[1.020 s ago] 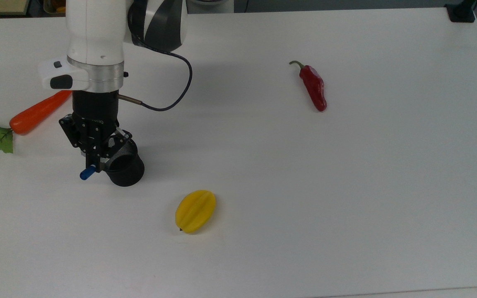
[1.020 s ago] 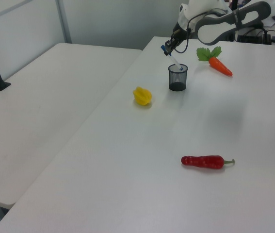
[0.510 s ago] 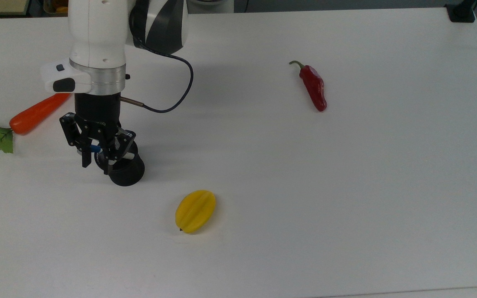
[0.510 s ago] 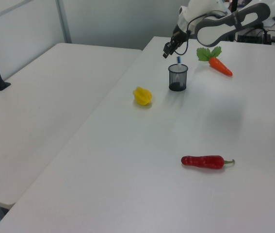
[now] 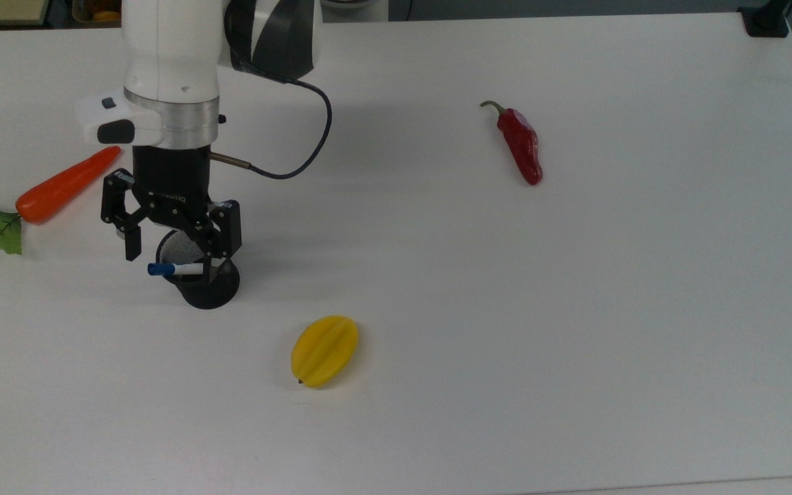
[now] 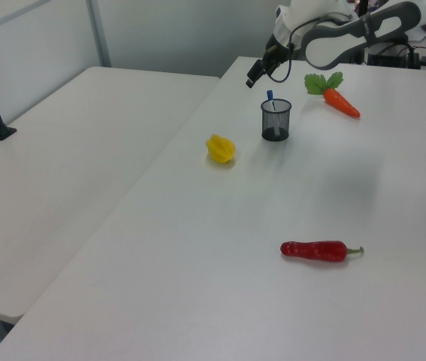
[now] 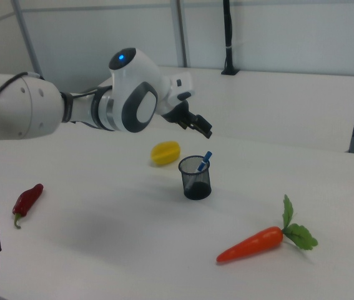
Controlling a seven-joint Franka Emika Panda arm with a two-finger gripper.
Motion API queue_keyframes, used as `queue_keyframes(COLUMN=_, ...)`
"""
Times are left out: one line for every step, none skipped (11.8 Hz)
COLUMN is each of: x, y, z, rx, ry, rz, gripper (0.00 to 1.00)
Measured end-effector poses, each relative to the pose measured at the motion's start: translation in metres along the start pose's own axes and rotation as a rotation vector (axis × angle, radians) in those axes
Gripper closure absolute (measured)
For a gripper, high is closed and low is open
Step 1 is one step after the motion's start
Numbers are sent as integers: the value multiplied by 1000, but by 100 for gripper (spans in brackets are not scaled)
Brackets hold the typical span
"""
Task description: Place marker
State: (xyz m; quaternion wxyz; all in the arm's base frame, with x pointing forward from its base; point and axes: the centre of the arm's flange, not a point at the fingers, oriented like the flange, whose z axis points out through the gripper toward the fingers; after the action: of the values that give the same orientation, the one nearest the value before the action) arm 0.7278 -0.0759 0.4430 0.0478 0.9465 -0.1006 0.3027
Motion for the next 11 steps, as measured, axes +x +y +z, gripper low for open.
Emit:
queue_keyframes(x=1, y=-10, z=-11, rx=3, ry=-24, rz=-11, gripper=0)
queue_keyframes(x=0, y=-23, z=-25, rx=2, ry=-73, rz=-26, gripper=0)
queue_keyframes(x=-3, y=-39, z=-44, rx=-1, ry=-139, rz=-47, gripper=0)
queue_keyframes(x=-6, y=-53, z=-65, rx=-5, ry=-204, rz=-68, gripper=0)
queue_keyframes(x=-12, y=-67, z=-87, rx=-11, ry=-271, rz=-89, gripper=0)
queue_keyframes(x=-16, y=-74, z=-101, rx=-15, ry=-313, rz=-102, gripper=0)
queue_keyframes(x=-21, y=-82, z=-116, rx=-20, ry=-358, rz=-116, gripper=0)
queue_keyframes(x=-28, y=-92, z=-137, rx=-20, ry=-407, rz=-136, gripper=0)
queue_keyframes(x=-32, y=-97, z=-150, rx=-16, ry=-434, rz=-151, gripper=0)
queue_keyframes(x=-36, y=-101, z=-163, rx=-8, ry=-466, rz=-174, gripper=0)
queue_keyframes(x=-40, y=-102, z=-176, rx=0, ry=-498, rz=-200, gripper=0)
